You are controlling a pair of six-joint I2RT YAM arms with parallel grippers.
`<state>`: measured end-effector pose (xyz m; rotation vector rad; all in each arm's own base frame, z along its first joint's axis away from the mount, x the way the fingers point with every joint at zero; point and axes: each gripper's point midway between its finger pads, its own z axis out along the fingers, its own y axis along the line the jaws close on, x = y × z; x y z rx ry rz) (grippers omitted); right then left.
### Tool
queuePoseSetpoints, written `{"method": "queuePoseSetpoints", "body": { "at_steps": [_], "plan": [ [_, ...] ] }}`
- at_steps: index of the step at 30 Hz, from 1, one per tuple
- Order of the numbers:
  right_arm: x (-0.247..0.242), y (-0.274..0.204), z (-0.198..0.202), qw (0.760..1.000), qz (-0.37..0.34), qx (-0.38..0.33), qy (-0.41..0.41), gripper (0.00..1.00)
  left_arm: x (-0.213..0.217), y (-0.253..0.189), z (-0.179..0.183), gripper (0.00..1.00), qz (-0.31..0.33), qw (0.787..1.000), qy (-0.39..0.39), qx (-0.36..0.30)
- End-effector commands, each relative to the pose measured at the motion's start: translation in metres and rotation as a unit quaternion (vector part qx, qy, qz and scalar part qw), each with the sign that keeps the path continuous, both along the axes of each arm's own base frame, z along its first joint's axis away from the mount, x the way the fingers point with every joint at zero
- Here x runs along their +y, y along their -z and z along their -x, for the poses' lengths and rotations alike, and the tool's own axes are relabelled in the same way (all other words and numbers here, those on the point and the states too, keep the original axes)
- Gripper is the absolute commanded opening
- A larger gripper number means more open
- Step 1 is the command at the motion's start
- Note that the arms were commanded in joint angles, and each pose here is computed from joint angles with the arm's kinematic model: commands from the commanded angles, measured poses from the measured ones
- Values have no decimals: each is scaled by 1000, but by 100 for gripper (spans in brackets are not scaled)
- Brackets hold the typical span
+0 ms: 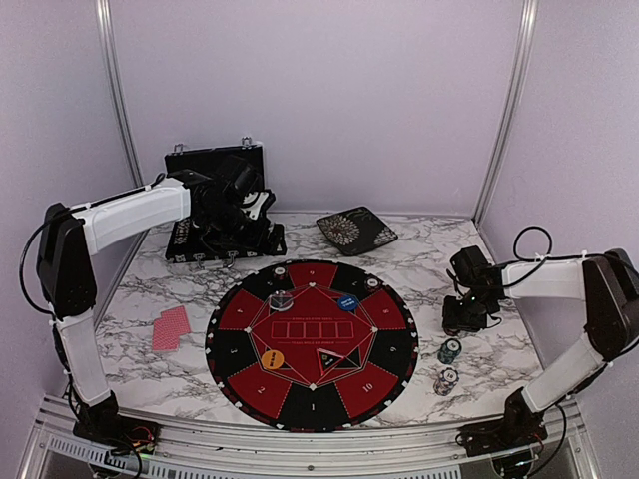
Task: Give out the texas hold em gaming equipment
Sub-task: Pick up the pile of poker chips from the center of the board.
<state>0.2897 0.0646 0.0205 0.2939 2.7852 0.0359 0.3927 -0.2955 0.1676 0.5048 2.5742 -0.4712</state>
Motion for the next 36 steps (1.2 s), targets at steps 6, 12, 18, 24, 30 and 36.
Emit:
{"method": "queuePoseSetpoints", "body": {
  "at_steps": [6,12,18,24,30,36],
  "plan": [
    [0,-10,-10,1000,3,6,-3,22,1,-12,2,99,7,1000,2,-14],
    [4,-17,-20,1000,4,-1,-9,20,1,-13,2,99,7,1000,2,-15],
    [9,-23,-30,1000,5,-6,-17,20,2,-13,2,99,7,1000,2,-16],
    [21,-30,-40,999,11,-9,-34,19,2,-13,3,99,7,1000,1,-15],
    [49,-40,-48,997,18,-12,-70,19,6,-13,2,99,6,1000,-10,-15],
    [83,-49,-52,994,23,-14,-110,18,22,-14,2,99,15,999,-32,-8]
  ]
}}
